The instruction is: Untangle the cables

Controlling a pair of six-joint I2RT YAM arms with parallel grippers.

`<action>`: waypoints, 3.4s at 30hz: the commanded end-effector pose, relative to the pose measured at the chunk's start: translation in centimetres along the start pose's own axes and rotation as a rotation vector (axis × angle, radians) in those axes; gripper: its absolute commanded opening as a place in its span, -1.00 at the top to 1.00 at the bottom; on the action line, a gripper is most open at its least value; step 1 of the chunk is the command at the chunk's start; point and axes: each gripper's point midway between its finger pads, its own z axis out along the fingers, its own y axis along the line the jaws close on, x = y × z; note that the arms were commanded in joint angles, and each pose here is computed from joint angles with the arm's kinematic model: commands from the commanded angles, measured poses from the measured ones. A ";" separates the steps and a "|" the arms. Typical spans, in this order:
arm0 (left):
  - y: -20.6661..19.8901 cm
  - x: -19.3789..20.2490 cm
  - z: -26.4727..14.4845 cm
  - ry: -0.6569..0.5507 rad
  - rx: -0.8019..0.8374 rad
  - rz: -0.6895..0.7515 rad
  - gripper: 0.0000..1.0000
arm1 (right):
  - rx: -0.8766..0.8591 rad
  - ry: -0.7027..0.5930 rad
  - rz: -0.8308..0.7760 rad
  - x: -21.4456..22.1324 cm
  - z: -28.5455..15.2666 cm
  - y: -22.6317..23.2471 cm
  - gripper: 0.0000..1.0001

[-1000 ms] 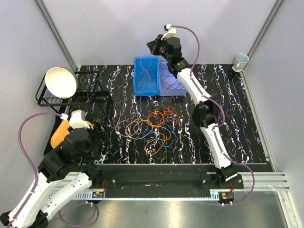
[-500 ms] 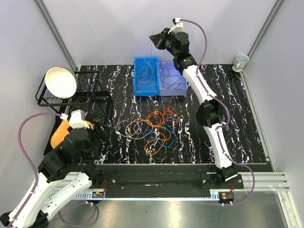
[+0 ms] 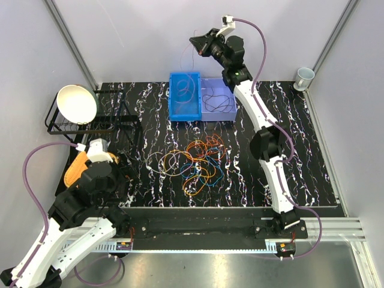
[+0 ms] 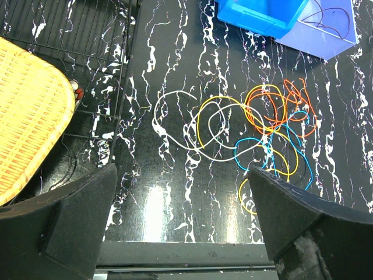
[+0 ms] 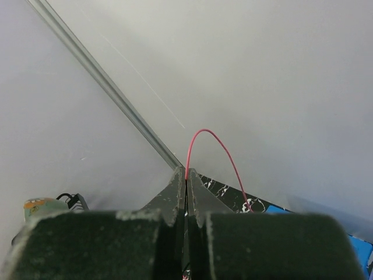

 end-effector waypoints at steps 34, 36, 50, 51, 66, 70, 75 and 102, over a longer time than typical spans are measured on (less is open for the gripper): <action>-0.8 -0.7 0.2 -0.023 0.035 -0.007 -0.97 | 0.204 0.359 0.108 18.1 -1.6 -6.7 0.30; -0.8 -0.7 0.2 -0.023 0.035 -0.007 -0.97 | 0.205 0.356 0.097 17.3 -1.7 -6.1 0.10; -0.5 -0.7 0.3 -0.030 0.023 -0.014 -0.97 | 0.338 0.357 0.043 10.9 -4.9 -3.1 -0.53; -0.5 -0.6 0.4 -0.027 0.019 -0.011 -0.97 | 0.340 0.359 0.044 10.7 -5.3 -2.7 -0.53; -3.9 0.5 3.7 0.047 0.070 -0.008 -0.96 | 0.417 0.356 0.040 7.3 -16.9 1.7 -0.59; -5.2 1.5 5.9 0.088 0.063 0.012 -0.96 | 0.415 0.362 0.029 6.7 -20.2 2.9 -0.61; -5.7 3.0 8.5 0.090 0.002 0.094 -0.97 | 0.462 0.421 0.052 9.2 -24.5 2.4 -0.62; -14.2 10.6 17.9 0.319 0.155 0.332 -0.78 | 0.514 0.669 0.167 18.2 -35.7 1.8 -0.62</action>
